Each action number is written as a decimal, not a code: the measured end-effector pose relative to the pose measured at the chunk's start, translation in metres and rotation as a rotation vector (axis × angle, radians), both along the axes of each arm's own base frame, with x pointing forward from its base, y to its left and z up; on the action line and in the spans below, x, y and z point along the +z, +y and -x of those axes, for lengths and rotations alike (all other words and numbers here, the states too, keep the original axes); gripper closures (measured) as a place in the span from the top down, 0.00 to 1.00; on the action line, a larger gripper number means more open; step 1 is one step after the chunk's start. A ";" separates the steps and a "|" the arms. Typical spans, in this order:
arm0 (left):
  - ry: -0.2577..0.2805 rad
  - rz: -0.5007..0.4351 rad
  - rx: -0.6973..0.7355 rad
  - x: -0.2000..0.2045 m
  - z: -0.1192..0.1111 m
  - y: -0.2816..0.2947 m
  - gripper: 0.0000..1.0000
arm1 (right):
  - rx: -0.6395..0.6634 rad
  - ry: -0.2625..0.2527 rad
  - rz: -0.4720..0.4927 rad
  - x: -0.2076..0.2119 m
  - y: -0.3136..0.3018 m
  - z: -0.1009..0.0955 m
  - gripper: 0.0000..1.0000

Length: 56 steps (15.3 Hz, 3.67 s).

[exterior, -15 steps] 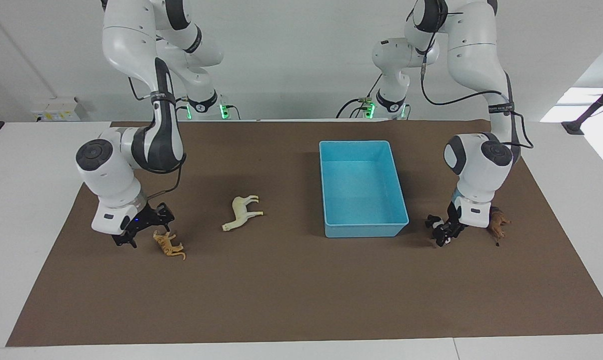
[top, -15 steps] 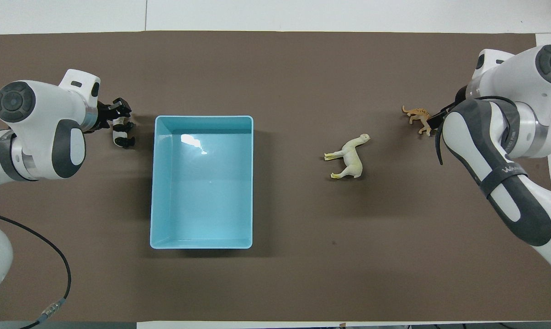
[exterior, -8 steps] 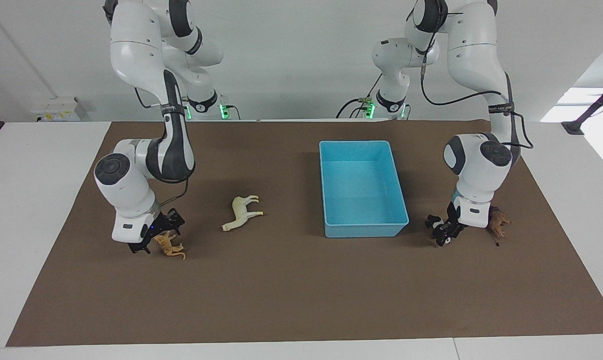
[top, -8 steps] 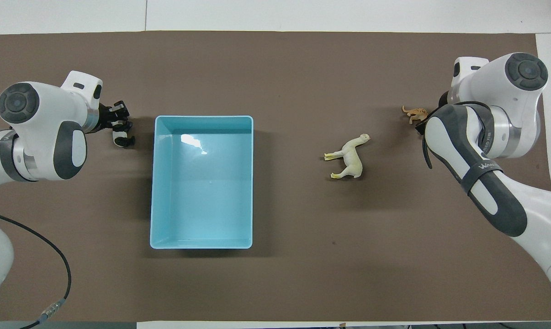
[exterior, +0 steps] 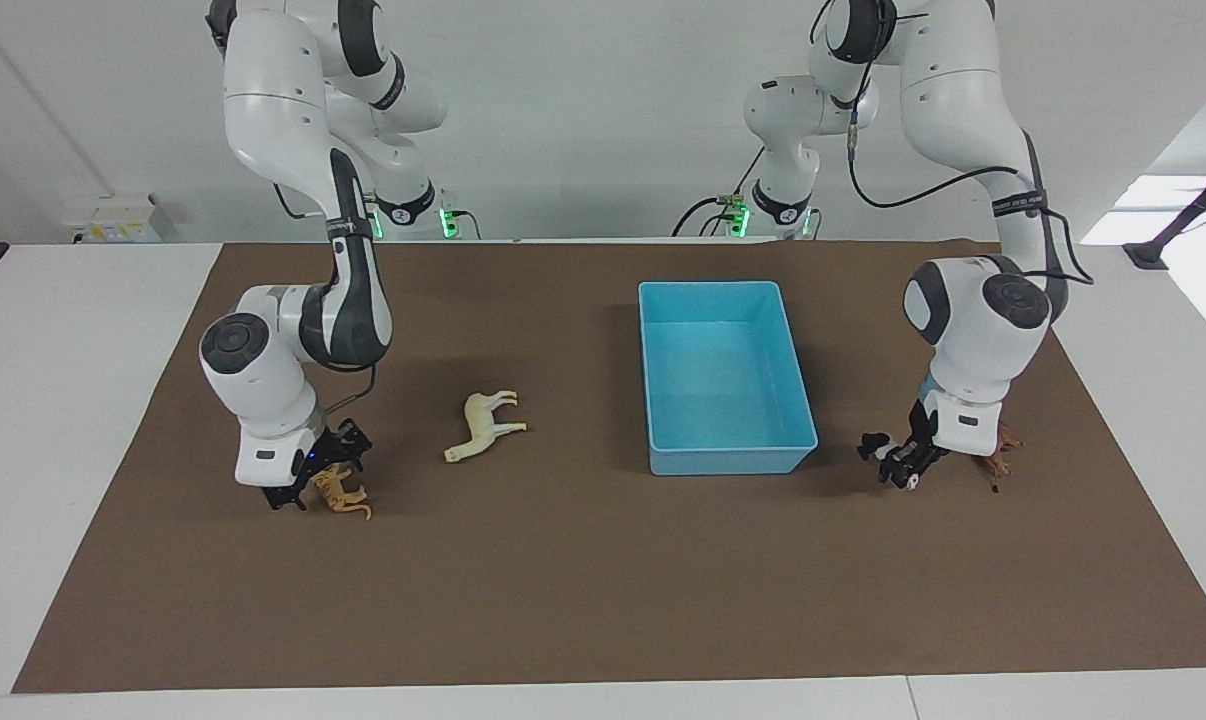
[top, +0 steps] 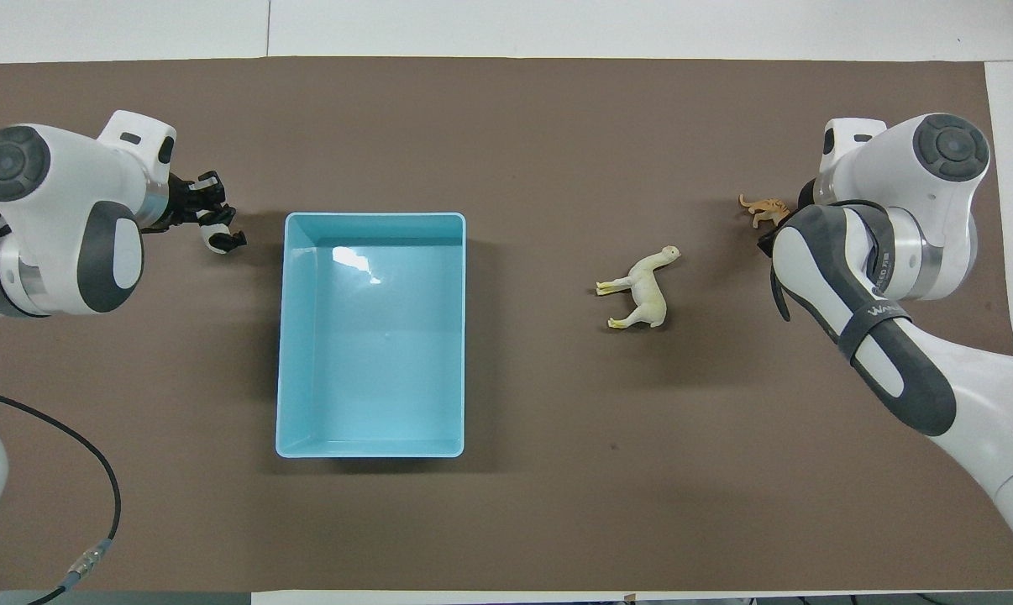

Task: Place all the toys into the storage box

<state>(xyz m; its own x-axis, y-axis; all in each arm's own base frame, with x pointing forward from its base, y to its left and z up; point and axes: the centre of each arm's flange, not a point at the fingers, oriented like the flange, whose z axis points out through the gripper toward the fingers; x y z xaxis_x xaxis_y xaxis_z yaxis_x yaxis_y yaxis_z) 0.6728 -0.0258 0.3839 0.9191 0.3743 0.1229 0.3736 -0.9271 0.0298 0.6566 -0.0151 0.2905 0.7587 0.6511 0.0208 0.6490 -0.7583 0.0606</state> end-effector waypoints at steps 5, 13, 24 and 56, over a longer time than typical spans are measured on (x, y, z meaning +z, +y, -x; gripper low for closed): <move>0.109 -0.008 -0.026 0.092 0.010 -0.030 0.34 | -0.008 -0.015 -0.001 0.002 -0.005 -0.001 0.58; 0.133 -0.018 -0.015 0.046 0.095 -0.212 0.33 | -0.006 -0.040 0.000 0.002 -0.004 -0.001 0.34; 0.086 -0.039 -0.154 0.089 0.102 -0.142 1.00 | -0.261 -0.016 -0.059 0.155 0.116 -0.007 0.33; -0.018 -0.067 -0.165 -0.092 0.095 0.188 0.64 | -0.991 -0.097 -0.165 0.214 0.313 0.003 1.00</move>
